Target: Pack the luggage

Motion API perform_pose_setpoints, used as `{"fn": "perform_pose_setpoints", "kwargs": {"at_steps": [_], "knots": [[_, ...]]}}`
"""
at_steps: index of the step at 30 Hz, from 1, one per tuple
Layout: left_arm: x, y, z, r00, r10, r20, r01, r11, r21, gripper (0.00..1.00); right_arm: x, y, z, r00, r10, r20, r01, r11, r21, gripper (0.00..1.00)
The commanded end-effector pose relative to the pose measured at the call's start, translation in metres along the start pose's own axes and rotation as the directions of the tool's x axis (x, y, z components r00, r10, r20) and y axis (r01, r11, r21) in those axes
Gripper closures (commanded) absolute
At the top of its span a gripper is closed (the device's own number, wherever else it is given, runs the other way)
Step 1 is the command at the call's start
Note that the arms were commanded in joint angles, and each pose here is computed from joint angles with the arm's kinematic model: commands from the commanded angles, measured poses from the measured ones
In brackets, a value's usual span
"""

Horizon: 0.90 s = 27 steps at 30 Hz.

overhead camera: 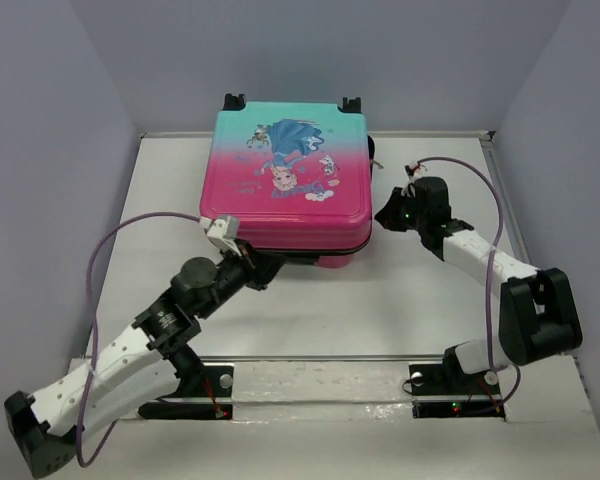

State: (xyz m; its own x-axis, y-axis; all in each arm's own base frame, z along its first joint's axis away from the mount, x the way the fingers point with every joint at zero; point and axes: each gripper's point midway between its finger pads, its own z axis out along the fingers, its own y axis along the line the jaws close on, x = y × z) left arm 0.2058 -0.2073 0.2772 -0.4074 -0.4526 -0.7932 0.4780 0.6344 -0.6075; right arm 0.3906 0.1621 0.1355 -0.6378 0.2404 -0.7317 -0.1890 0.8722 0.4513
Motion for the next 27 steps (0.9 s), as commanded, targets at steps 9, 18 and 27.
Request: {"fn": "perform_pose_setpoints", "kwargs": {"at_steps": [9, 18, 27], "knots": [[0.082, 0.062, 0.053, 0.993, 0.033, -0.116, -0.060, 0.969, -0.238, 0.94, 0.021, 0.021, -0.037, 0.972, -0.158, 0.173, 0.190, 0.963, -0.189, 0.85], [0.046, 0.113, 0.068, 0.988, 0.142, -0.051, -0.150, 0.880, -0.450, 0.93, 0.031, 0.020, -0.022, 0.914, -0.318, 0.252, 0.379, 0.891, -0.252, 0.54], [-0.007, 0.117, 0.065, 0.971, 0.220, 0.093, -0.131, 0.818, -0.560, 0.89, 0.032, 0.029, -0.008, 0.890, -0.318, 0.326, 0.426, 0.833, -0.352, 0.50]]}}
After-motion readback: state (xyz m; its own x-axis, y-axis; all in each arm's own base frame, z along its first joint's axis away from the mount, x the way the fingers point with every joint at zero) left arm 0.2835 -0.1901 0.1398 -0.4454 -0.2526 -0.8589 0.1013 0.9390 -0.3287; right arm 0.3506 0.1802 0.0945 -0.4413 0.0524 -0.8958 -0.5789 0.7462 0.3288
